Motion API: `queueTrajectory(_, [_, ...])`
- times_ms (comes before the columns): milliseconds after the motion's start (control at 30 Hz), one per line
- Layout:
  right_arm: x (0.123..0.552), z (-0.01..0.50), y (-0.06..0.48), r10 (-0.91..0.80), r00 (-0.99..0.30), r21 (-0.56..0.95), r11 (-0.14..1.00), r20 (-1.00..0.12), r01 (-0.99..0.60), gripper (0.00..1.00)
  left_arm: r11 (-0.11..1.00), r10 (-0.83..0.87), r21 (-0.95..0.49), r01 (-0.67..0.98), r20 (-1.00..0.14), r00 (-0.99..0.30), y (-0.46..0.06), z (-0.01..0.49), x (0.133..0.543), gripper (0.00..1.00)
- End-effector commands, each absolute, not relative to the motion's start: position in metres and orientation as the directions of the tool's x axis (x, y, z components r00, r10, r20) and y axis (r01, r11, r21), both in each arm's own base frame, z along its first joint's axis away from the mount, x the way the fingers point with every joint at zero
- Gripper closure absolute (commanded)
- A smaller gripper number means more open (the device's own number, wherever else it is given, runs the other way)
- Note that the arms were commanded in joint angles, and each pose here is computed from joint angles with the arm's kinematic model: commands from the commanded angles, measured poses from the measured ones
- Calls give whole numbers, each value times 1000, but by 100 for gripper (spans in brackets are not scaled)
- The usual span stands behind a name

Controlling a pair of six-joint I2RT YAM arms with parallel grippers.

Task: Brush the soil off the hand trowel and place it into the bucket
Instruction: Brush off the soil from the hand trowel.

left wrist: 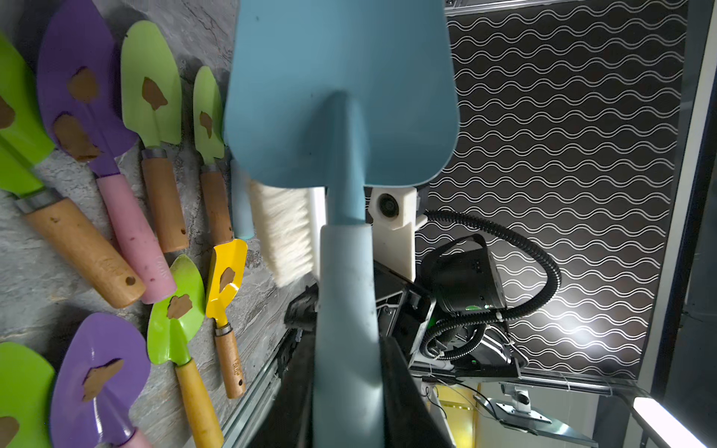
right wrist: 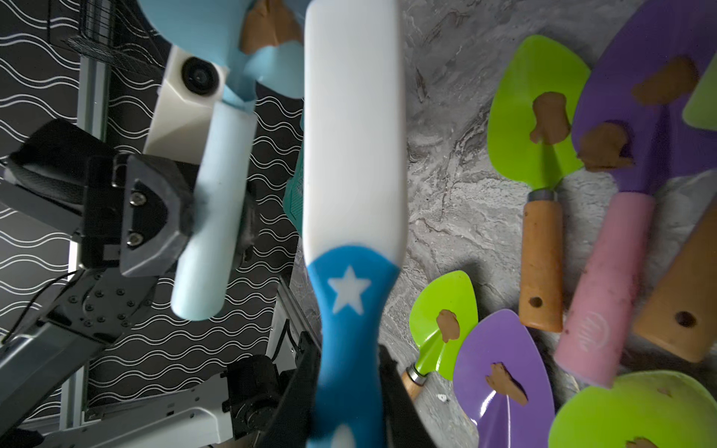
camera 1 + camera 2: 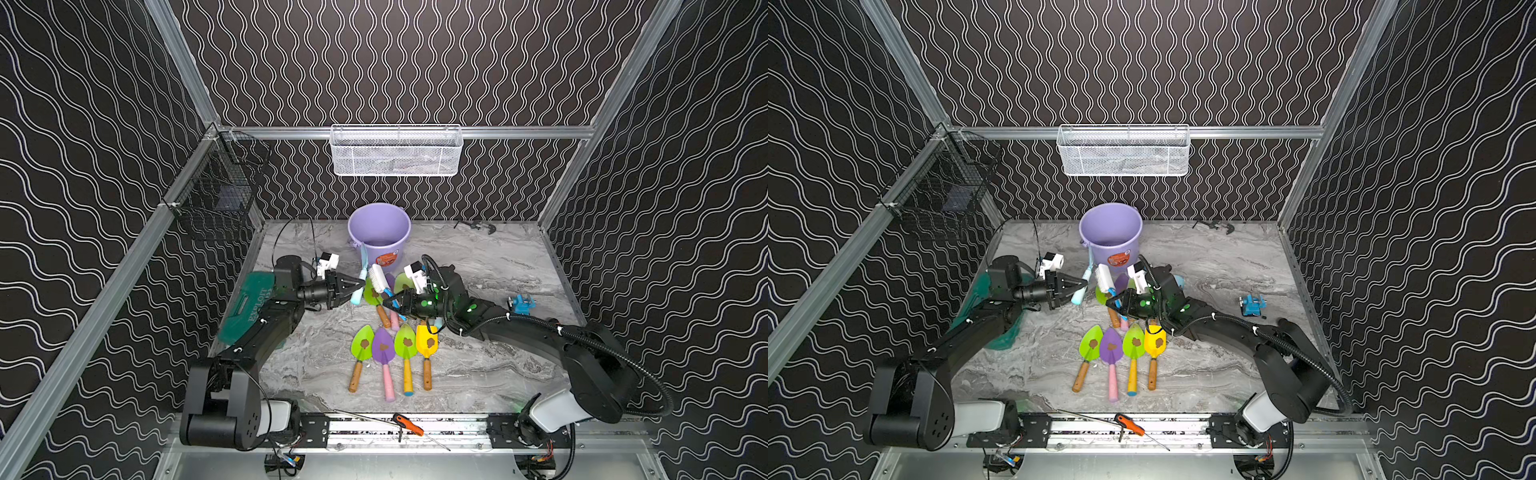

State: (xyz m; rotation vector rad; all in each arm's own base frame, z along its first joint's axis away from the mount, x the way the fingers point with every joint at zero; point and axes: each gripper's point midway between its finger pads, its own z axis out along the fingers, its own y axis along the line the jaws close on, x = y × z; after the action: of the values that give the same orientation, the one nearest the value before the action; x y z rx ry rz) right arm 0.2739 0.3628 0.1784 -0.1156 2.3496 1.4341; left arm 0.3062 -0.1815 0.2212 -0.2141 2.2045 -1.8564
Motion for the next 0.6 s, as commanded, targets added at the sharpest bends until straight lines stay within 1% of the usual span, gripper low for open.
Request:
queueTrajectory(0, [278, 179, 357, 151, -913, 836, 479, -378, -267, 100, 187, -248, -978, 93, -138, -959, -182, 224, 303, 100])
queueTrajectory(200, [289, 211, 342, 234, -874, 854, 423, -425, -302, 100, 194, -244, -977, 84, -131, -961, -182, 218, 301, 100])
queueTrajectory(333, [294, 229, 344, 244, -859, 856, 391, -451, -338, 100, 200, -243, -976, 88, -136, -960, -182, 218, 301, 100])
queueTrajectory(500, [299, 232, 358, 223, -872, 866, 368, -436, -339, 100, 203, -242, -974, 96, -145, -959, -182, 220, 301, 100])
queueTrajectory(567, [300, 229, 361, 218, -875, 865, 374, -432, -334, 100, 205, -243, -974, 96, -146, -959, -181, 220, 301, 100])
